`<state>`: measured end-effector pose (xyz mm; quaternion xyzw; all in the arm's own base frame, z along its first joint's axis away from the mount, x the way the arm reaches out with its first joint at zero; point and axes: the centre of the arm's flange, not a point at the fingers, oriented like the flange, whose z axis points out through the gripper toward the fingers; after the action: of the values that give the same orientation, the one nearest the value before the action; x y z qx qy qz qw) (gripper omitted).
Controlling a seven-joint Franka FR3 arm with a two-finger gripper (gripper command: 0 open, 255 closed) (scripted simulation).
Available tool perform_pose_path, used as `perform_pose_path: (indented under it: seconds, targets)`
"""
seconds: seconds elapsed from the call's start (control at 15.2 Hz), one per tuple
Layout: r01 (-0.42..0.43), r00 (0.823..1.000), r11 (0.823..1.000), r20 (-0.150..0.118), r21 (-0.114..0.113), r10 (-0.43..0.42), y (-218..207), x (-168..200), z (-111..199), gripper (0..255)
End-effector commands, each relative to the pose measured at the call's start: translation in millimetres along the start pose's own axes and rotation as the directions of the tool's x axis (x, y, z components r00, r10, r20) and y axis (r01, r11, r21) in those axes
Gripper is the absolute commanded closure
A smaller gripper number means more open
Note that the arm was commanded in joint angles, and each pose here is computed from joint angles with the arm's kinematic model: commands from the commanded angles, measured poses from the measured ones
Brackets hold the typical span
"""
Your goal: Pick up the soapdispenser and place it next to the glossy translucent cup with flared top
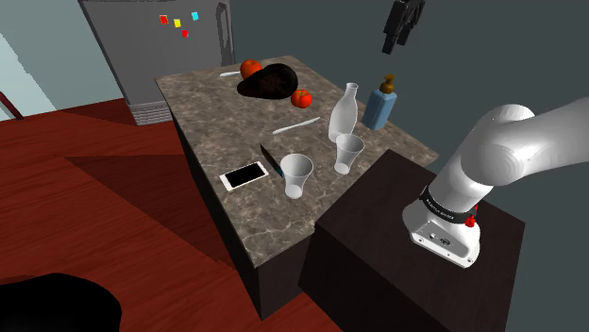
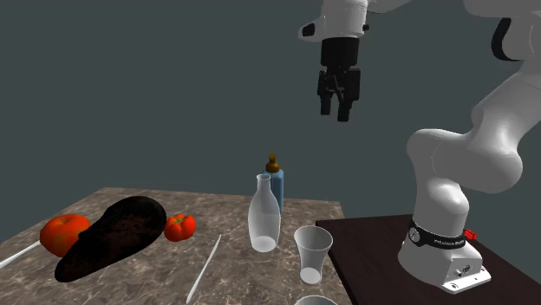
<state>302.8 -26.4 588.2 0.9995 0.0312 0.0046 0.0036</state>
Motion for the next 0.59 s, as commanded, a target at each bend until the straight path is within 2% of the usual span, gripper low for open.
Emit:
perform_pose_path:
  seconds: [0.0, 0.53]
  targets:
    - [0.0, 1.0, 1.0, 0.0, 0.0, 0.0, 0.0, 0.0, 0.0, 0]
    - [-0.009, 1.0, 1.0, 0.003, 0.0, 0.009, 91.9, 19.2, 48.6, 0]
